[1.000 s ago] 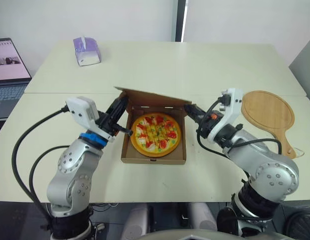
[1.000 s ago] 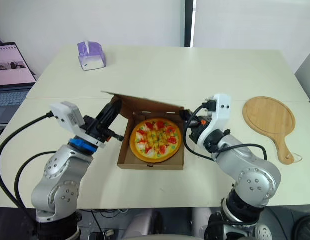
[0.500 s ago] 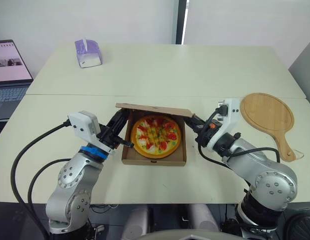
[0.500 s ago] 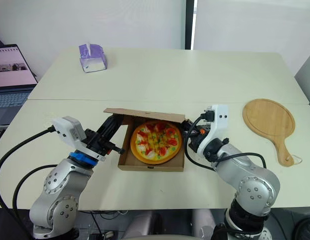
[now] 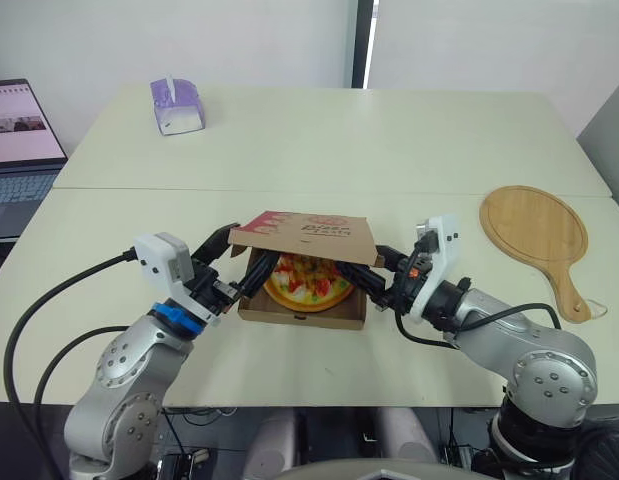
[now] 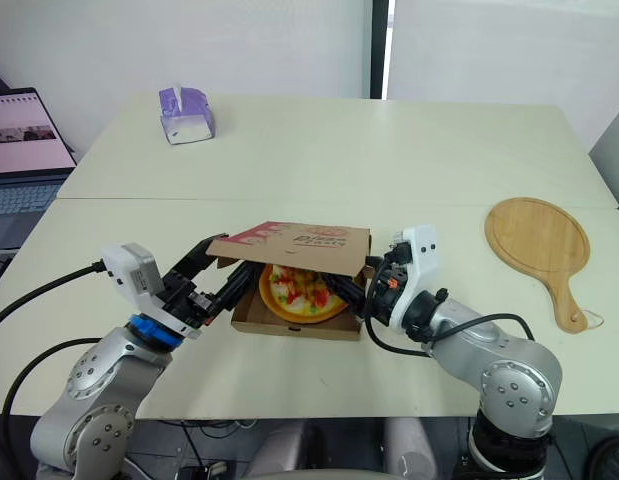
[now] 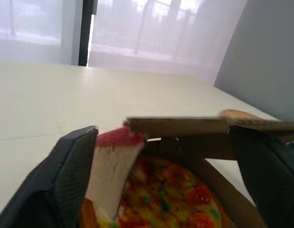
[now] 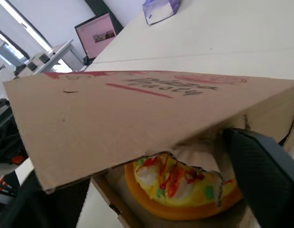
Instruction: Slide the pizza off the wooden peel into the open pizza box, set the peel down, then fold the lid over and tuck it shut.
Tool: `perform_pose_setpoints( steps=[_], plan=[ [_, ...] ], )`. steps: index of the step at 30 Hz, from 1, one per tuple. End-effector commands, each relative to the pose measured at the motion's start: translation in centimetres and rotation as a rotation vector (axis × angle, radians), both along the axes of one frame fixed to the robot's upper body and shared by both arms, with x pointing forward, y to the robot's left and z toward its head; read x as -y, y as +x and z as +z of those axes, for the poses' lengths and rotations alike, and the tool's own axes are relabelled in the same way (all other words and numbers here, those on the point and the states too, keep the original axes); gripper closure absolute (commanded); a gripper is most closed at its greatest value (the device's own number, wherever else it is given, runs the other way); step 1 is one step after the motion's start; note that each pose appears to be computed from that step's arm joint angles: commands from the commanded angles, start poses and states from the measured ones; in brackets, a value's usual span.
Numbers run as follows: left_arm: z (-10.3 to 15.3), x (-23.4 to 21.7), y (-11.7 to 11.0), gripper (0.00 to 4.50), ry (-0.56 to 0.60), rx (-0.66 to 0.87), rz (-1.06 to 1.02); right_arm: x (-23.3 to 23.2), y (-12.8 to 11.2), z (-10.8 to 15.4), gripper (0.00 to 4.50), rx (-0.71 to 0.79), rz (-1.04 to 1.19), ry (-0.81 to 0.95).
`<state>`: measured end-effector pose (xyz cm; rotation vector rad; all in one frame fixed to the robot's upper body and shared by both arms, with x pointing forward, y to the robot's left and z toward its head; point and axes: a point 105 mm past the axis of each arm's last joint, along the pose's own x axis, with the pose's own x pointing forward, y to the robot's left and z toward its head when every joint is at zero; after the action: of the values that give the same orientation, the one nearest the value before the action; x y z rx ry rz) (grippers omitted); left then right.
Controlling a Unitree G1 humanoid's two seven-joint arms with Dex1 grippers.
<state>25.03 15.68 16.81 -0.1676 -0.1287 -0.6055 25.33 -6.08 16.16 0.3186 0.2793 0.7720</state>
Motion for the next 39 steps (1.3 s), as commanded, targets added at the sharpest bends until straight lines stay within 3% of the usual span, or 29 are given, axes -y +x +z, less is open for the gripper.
perform_pose_setpoints(
  steps=[1,6,11,14,17,23,27,31,38,39],
  plan=[
    [0.7,-0.6,-1.0,0.01,0.016,0.011,-0.053,0.7,0.0,0.2,0.01,0.028,-0.004,-0.022],
    [-0.6,-3.2,-2.5,0.01,0.115,-0.168,-0.209,1.5,-0.5,-0.1,0.01,0.051,0.05,-0.097],
    [0.0,-6.9,-2.4,0.01,0.223,-0.323,-0.292,2.2,-1.3,-0.5,0.01,0.065,0.115,-0.164],
    [2.4,-8.9,0.0,0.01,0.239,-0.291,-0.235,3.2,-2.0,-0.5,0.01,0.097,0.175,-0.238],
    [6.5,-9.9,3.2,0.01,0.201,-0.182,-0.181,4.3,-1.4,-0.1,0.01,0.129,0.161,-0.258],
    [12.0,-8.7,9.1,0.01,0.137,-0.023,-0.198,4.6,-0.7,0.3,0.01,0.167,0.14,-0.263],
    [12.9,-6.1,11.9,0.92,0.252,0.03,-0.319,4.1,-1.2,0.6,0.0,0.18,0.187,-0.244],
    [12.5,-1.7,14.6,2.18,0.345,0.033,-0.464,4.3,-1.9,0.6,0.0,0.191,0.223,-0.256],
    [9.7,3.4,13.9,4.47,0.478,-0.034,-0.776,6.3,-1.9,1.6,0.0,0.211,0.181,-0.288],
    [9.5,3.7,13.6,4.49,0.481,-0.038,-0.808,6.5,-2.0,1.7,0.0,0.211,0.175,-0.291]
  ],
)
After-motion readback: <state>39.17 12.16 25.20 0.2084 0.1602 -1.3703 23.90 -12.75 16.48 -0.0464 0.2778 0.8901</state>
